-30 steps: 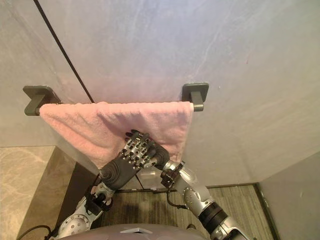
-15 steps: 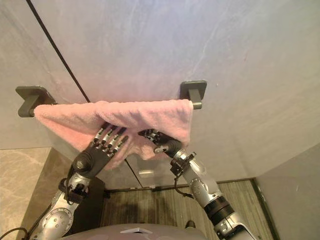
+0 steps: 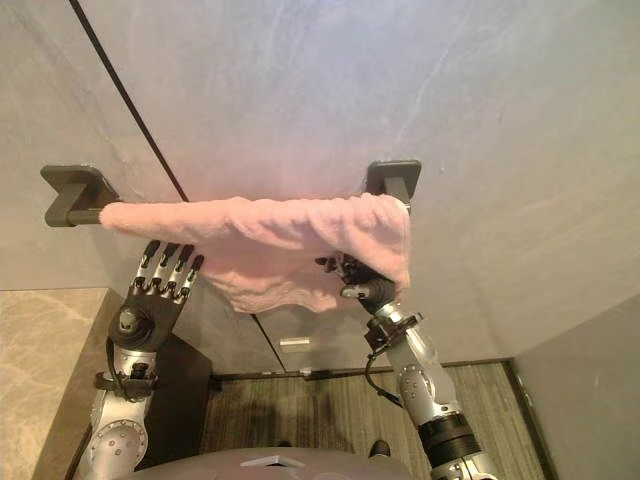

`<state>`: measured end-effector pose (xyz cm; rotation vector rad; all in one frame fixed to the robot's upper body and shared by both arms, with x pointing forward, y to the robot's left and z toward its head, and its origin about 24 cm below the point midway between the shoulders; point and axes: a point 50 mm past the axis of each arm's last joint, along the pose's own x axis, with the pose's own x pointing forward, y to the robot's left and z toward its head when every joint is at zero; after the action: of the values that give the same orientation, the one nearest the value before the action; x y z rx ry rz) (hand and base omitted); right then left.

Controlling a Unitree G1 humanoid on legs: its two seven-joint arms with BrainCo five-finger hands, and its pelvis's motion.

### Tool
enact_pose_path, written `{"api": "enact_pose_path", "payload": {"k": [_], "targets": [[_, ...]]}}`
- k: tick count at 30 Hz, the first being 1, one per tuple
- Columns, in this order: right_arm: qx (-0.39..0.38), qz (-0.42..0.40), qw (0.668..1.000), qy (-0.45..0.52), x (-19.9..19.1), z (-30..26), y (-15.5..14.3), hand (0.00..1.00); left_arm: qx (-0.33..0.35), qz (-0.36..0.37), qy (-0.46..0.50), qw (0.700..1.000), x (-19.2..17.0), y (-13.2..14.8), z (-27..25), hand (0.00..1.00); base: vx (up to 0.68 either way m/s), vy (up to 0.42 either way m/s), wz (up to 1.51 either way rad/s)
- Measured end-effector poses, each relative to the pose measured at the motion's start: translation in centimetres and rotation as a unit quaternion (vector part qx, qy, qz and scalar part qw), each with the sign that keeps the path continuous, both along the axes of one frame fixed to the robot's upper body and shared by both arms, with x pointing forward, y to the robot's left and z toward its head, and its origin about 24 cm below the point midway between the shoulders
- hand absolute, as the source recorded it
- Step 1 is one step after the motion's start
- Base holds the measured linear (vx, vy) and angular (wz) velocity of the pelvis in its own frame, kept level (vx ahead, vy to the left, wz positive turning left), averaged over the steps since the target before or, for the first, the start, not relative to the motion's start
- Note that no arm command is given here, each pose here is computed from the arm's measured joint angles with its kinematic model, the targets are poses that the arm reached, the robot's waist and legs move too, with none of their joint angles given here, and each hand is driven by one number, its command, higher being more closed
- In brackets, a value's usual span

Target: Organize washtable

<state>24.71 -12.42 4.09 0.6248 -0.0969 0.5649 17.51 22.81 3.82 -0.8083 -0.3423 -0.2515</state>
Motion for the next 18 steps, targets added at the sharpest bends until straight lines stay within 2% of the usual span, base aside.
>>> {"api": "enact_pose_path", "payload": {"k": [5,18], "targets": [[0.014,-0.056,0.998,0.011,-0.3,-0.5,-2.0,0.0,-0.006,0.048,0.065,0.997,-0.7,1.4,-2.5,0.0,0.01,0.003,-0.03],[0.01,-0.18,0.981,0.075,-2.5,-3.4,-7.1,0.0,0.008,0.085,0.174,0.981,-2.1,3.0,-6.7,0.0,0.01,-0.003,-0.07]]}}
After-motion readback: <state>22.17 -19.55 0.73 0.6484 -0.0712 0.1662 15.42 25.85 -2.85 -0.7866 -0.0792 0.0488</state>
